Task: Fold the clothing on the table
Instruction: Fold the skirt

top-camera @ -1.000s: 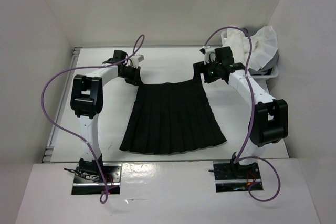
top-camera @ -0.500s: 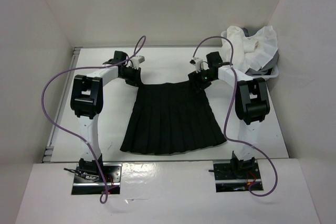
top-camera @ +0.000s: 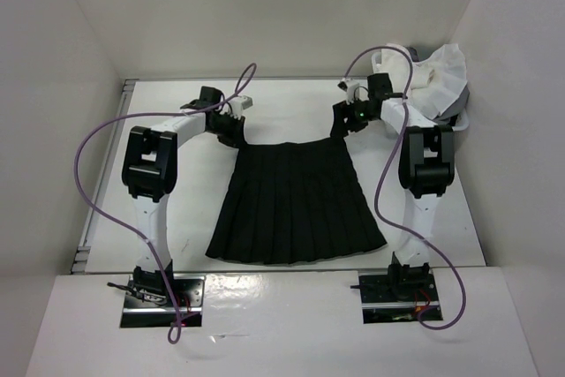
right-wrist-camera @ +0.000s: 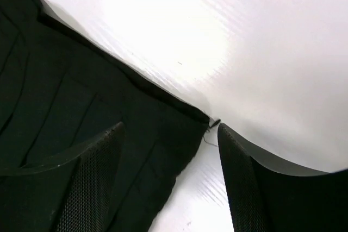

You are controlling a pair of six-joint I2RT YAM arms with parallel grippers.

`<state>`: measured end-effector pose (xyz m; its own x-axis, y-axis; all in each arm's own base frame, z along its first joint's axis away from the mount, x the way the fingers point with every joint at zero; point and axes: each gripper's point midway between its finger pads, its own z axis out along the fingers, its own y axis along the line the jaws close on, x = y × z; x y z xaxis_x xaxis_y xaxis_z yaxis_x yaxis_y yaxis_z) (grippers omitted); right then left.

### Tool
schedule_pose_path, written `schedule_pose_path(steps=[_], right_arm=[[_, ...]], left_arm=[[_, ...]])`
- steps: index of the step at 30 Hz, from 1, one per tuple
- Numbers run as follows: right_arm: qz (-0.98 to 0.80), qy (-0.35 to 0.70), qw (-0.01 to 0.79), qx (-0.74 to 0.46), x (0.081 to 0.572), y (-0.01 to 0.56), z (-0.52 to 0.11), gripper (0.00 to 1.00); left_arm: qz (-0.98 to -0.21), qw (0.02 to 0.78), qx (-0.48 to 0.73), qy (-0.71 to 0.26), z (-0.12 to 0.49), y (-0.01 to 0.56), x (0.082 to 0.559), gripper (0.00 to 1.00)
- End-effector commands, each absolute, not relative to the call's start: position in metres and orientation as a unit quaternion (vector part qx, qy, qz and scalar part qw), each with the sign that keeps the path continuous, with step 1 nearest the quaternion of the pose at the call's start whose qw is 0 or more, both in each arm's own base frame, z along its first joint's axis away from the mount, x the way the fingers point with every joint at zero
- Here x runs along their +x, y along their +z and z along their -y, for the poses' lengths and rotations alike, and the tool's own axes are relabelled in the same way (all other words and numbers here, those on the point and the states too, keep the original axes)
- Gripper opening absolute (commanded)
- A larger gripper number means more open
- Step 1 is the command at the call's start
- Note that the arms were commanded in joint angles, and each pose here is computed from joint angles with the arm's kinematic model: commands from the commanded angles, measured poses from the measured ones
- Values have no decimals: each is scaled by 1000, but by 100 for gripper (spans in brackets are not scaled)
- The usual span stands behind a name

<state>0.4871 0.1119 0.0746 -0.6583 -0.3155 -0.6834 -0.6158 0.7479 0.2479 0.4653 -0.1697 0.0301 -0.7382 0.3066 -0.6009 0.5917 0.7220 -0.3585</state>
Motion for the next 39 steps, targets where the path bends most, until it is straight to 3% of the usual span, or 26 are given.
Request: schedule_pose_path(steps=[1,22,39], right_arm=[[-872,257,315,-271,493,66,-115,73],[-872,288,298,-261,476,49,-106,73],[-872,309,289,-245,477,40,-111,63]], left_arm=[[-878,277,278,-274,177,49,462,5],[-880,278,280,-265,174,48,463,5],[-880,278,280,-265,174,48,463,5]])
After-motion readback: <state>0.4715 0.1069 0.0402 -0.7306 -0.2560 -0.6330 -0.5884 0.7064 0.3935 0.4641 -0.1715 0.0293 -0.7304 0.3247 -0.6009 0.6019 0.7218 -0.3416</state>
